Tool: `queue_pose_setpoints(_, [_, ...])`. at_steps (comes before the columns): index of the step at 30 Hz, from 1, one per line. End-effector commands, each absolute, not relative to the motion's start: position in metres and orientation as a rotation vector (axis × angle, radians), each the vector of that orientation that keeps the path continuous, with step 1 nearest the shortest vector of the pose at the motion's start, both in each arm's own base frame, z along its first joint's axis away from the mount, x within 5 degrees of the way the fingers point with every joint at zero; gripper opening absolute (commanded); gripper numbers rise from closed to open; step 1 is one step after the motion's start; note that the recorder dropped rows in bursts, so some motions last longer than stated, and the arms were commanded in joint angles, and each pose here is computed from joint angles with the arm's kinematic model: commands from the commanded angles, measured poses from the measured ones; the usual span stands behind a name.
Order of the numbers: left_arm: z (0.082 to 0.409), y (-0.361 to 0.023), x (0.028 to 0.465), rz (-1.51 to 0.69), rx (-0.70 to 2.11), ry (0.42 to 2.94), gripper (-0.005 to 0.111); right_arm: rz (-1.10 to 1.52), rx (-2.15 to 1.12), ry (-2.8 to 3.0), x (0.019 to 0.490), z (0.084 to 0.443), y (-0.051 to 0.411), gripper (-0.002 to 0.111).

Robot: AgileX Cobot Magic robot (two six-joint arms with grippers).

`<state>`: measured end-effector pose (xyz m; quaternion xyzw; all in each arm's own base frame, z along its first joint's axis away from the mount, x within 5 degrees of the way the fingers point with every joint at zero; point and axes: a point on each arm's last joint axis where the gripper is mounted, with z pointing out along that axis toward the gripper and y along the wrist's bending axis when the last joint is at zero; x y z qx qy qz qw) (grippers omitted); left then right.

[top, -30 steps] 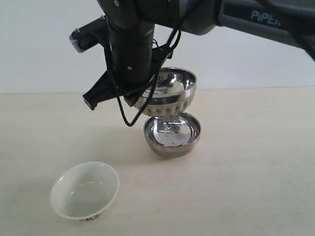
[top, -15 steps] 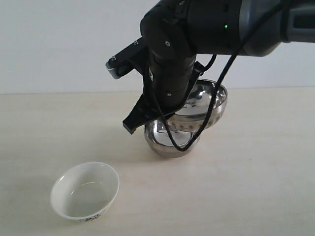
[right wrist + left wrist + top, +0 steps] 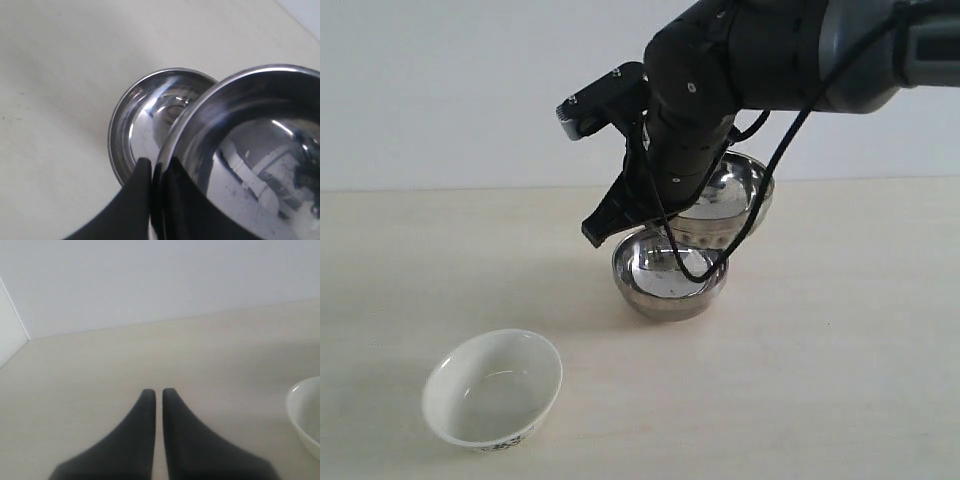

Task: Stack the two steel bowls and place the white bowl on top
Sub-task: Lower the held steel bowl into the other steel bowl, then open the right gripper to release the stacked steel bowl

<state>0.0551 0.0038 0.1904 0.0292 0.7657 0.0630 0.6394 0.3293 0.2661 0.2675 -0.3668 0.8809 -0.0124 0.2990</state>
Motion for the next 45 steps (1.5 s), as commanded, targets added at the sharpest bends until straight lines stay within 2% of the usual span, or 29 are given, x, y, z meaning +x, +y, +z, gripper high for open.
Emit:
queue_pose_setpoints(1, [0.190,0.004,0.055,0.130,0.053,1.741,0.004,-0.037,-1.010,2.315,0.336,0.256,0.269,0.000])
queue_pose_setpoints(14, [0.190,0.004,0.055,0.130,0.053,1.741,0.004,-0.012,-1.061,2.305,0.353,0.202,0.288,0.000])
queue_pose_setpoints(23, [0.190,0.004,0.055,0.130,0.053,1.741,0.004,-0.019,-1.077,2.340,0.355,0.183,0.290,0.000])
queue_pose_setpoints(40, [0.190,0.004,0.055,0.130,0.053,1.741,0.004,0.040,-1.120,2.489,0.343,0.175,0.288,0.000])
queue_pose_setpoints(45, [0.190,0.004,0.055,0.130,0.053,1.741,0.004,0.128,-1.127,2.472,0.338,0.188,0.291,0.000])
